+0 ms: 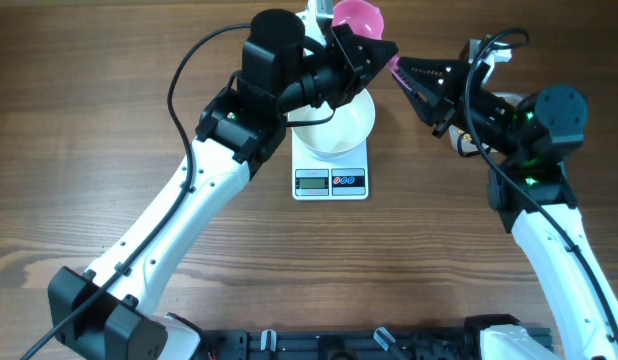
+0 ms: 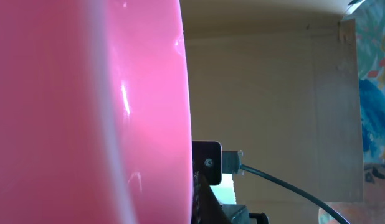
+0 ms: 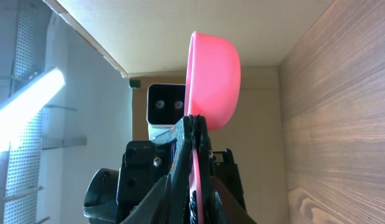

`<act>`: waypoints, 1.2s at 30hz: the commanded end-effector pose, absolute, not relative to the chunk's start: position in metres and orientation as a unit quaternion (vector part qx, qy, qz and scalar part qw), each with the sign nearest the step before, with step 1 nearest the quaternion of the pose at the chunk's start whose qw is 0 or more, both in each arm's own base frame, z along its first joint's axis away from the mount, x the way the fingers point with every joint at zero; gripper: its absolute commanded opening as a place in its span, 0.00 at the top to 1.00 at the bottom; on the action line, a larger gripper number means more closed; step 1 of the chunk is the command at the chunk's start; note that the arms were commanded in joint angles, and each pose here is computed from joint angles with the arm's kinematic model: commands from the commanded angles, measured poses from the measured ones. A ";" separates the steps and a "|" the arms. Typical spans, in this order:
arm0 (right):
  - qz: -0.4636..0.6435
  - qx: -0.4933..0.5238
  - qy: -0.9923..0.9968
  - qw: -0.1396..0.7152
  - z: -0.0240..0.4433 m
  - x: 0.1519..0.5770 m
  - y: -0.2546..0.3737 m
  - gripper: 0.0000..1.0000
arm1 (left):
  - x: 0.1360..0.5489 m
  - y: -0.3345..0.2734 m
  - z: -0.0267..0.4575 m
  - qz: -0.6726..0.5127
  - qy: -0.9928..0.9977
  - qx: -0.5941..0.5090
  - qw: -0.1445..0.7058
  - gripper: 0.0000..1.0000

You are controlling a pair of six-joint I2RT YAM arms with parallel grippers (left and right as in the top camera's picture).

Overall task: Scoop item into bowl and weigh 150g on scale
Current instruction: 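Grasp the scoop handle with the right gripper, release left gripper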

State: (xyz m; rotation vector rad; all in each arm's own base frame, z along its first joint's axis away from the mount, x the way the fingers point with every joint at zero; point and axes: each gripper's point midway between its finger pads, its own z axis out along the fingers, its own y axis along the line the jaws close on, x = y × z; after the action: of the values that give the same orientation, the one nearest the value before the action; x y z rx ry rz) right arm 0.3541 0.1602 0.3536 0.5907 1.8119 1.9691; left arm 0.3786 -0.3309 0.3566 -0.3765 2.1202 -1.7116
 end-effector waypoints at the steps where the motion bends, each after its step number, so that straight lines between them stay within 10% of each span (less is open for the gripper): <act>1: 0.709 0.204 0.641 0.214 0.368 0.355 0.160 0.80 | 0.374 -0.335 0.361 -0.618 0.754 -0.125 0.186 0.96; 36: 0.715 0.209 0.641 0.185 0.367 0.350 0.163 0.93 | 0.375 -0.335 0.364 -0.622 0.749 -0.122 0.191 0.96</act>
State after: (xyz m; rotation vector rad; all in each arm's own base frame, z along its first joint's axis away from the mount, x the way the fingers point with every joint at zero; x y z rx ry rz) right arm 0.3539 0.1603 0.3536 0.6382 1.8144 2.0006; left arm 0.3776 -0.3323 0.3609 -0.3552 2.1067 -1.7286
